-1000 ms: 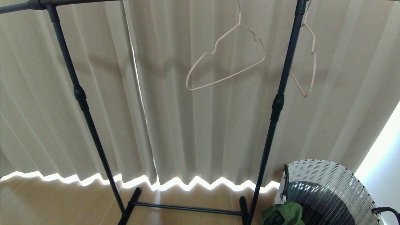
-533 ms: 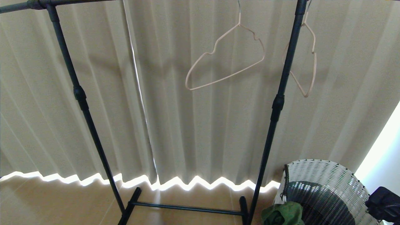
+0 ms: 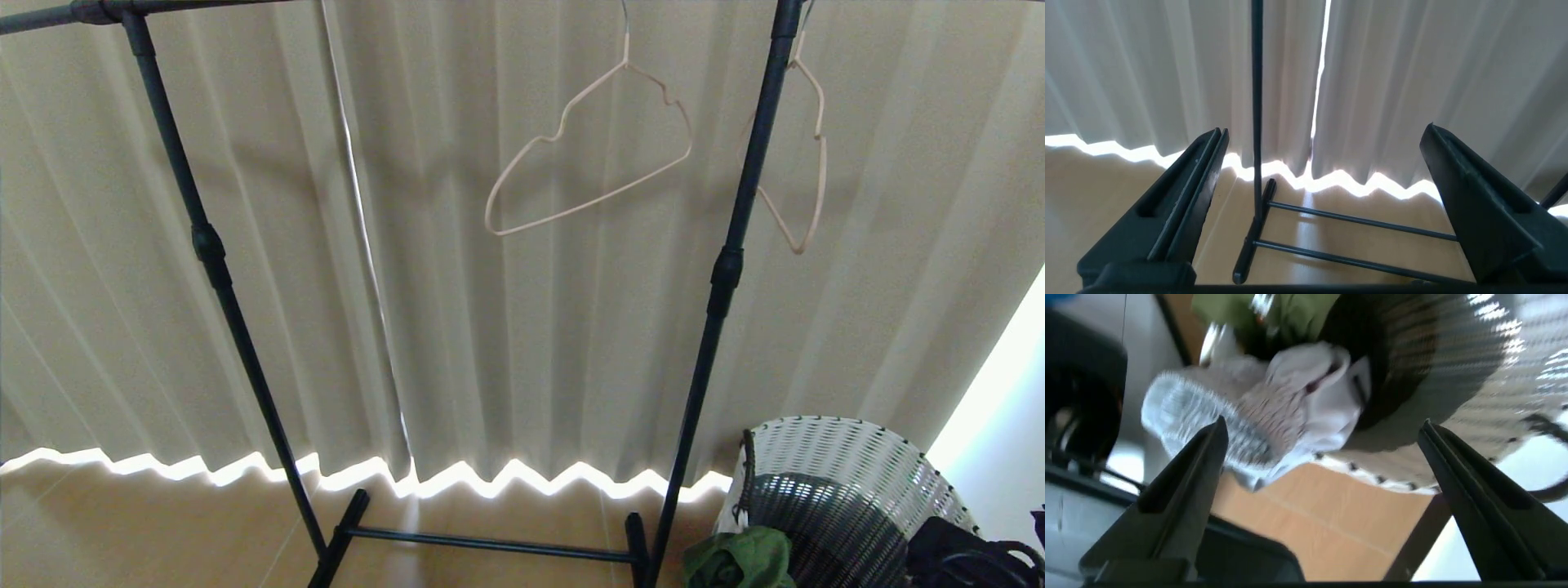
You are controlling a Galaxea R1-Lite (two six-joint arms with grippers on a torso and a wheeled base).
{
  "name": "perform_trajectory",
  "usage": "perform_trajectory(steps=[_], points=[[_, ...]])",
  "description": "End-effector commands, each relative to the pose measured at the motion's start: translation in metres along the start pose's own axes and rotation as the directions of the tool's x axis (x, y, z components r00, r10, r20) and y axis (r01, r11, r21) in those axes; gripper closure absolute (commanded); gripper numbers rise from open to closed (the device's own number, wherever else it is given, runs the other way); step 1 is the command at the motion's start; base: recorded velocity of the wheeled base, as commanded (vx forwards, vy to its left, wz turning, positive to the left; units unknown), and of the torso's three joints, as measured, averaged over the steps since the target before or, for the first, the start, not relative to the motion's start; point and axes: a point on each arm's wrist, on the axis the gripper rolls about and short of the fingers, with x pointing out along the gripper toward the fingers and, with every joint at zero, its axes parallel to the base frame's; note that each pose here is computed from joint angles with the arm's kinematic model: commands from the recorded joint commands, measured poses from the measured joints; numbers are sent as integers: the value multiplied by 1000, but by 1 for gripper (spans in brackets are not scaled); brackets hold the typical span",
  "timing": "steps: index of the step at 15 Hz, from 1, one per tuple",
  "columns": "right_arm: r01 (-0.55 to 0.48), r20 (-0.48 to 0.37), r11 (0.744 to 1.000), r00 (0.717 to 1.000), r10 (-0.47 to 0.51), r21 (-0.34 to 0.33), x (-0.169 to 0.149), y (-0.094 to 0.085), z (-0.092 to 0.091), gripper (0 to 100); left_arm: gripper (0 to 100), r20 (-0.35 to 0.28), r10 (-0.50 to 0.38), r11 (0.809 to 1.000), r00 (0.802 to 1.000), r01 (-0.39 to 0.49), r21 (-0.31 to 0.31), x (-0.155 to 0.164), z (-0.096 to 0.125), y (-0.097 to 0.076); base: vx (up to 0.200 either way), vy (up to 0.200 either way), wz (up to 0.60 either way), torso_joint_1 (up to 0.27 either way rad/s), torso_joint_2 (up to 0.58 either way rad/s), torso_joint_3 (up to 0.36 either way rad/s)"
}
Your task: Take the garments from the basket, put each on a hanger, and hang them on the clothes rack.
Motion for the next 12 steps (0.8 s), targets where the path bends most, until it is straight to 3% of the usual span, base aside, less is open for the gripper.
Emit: perform_trajectory(steps=[1, 5, 12], points=[[-38, -93, 999, 995, 36, -16, 13, 1, 0, 0, 0, -2, 2, 1000, 1000, -2, -1, 0, 0, 0, 0, 0, 0, 0, 0, 0], [-69, -202, 998, 977, 64, -15, 30, 0, 3, 0, 0, -2, 2, 1000, 1000, -2, -1, 0, 0, 0, 0, 0, 0, 0, 0, 0], [-9, -254, 1000, 967, 12, 11, 60, -9, 8, 0, 0, -2, 2, 1000, 1000, -2, -1, 0, 0, 0, 0, 0, 0, 0, 0, 0]])
